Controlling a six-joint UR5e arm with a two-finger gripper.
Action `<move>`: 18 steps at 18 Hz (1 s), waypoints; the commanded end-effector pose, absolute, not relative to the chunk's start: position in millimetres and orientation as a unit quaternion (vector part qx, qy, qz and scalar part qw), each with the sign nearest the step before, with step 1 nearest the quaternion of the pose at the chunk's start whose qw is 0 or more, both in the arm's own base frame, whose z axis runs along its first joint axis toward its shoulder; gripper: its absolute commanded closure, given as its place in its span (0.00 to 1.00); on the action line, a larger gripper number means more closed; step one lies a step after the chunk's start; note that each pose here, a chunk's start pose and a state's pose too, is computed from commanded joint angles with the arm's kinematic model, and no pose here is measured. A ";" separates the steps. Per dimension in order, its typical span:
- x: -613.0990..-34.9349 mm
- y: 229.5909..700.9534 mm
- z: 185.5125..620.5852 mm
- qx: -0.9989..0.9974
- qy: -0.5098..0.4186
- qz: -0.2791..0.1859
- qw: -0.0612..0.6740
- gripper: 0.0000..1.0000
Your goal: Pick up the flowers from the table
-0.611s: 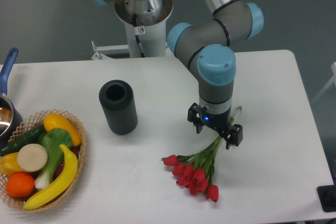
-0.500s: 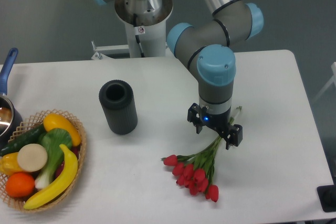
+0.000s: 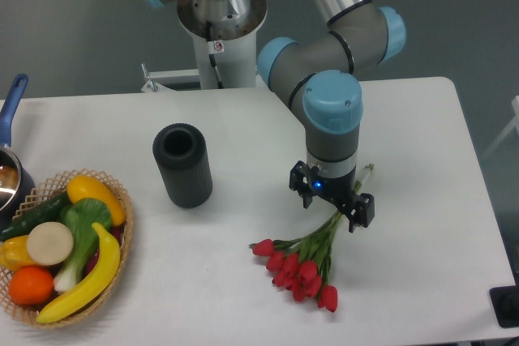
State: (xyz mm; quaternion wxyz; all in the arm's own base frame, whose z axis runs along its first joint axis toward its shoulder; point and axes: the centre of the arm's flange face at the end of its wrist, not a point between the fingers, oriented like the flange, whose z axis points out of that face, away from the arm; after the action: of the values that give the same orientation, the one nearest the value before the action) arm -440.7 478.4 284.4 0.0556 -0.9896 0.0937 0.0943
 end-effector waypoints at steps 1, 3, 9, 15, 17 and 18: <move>-437.3 477.1 277.1 -0.989 0.094 0.101 0.059 0.00; -434.8 475.4 267.2 -0.988 0.094 0.108 0.064 0.00; -434.0 491.1 228.3 -0.990 0.104 0.086 0.049 0.00; -431.7 495.7 214.6 -0.990 0.108 0.081 0.041 0.00; -432.7 497.8 210.3 -0.990 0.109 0.081 0.037 0.00; -429.1 501.2 207.4 -0.990 0.113 0.079 0.036 0.00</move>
State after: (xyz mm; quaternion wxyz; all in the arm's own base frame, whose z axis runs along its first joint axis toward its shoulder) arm -429.1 501.2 207.4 0.0356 -0.9899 0.1127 0.0788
